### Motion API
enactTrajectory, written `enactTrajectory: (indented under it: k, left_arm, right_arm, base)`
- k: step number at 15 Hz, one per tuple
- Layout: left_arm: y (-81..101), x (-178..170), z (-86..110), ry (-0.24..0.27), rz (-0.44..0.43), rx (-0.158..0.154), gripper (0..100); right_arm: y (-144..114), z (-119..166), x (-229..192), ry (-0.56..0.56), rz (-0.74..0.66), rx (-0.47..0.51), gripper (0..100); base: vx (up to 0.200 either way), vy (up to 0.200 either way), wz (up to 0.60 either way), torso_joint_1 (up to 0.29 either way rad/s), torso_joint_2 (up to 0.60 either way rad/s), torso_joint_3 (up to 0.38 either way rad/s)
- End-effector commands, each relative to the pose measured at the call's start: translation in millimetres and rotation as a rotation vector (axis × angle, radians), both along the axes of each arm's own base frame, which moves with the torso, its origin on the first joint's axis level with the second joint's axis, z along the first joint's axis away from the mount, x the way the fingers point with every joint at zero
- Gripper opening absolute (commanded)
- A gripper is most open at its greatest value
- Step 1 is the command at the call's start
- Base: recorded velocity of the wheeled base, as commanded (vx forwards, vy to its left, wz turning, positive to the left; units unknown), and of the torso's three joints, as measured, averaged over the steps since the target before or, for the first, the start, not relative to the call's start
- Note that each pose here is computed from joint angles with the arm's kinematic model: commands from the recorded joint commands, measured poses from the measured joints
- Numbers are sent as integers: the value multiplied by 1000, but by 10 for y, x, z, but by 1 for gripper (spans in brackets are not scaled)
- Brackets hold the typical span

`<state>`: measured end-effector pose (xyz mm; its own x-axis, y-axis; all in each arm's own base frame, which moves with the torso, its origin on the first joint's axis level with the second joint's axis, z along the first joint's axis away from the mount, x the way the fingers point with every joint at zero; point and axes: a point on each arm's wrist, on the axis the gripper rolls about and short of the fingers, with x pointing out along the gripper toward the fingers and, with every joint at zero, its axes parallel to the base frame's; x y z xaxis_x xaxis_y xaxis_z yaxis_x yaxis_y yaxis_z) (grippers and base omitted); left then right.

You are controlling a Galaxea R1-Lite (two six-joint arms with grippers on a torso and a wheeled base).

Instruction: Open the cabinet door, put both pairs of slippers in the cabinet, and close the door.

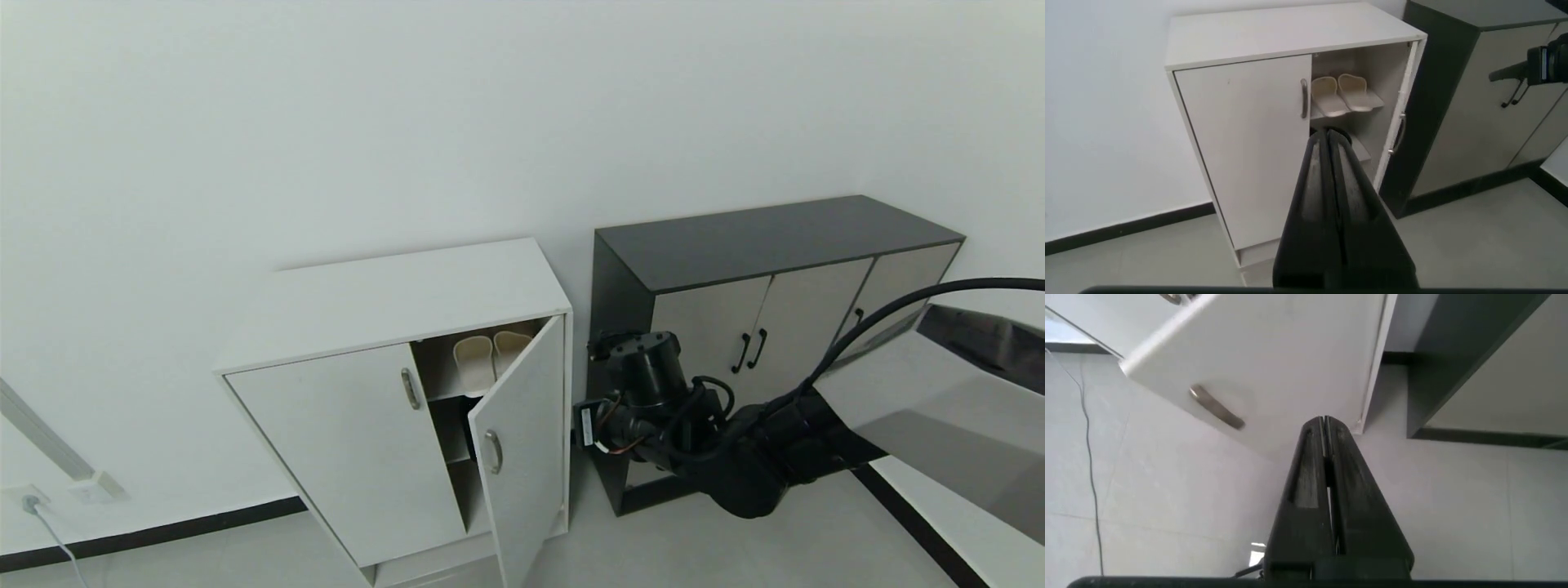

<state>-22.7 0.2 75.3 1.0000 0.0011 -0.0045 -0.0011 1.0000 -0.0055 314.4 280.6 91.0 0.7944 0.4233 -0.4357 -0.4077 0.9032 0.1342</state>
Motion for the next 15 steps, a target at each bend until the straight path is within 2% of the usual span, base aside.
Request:
enactTrajectory:
  k: [1,8,15]
  left_arm:
    - [0,-1,2,0,0,-1,0]
    - [0,1,-2,2,0,-1,0]
    - [0,1,-2,2,2,-2,0]
  right_arm:
    - [2,2,-10,1,2,-1,0]
    - [-12,-37,-74,24,60,15,0]
    - [-103,-89,-102,-31,83,0,0]
  base:
    - [0,0,0,0,0,0]
    - [0,0,600,2,4,3]
    - [0,0,0,0,0,0]
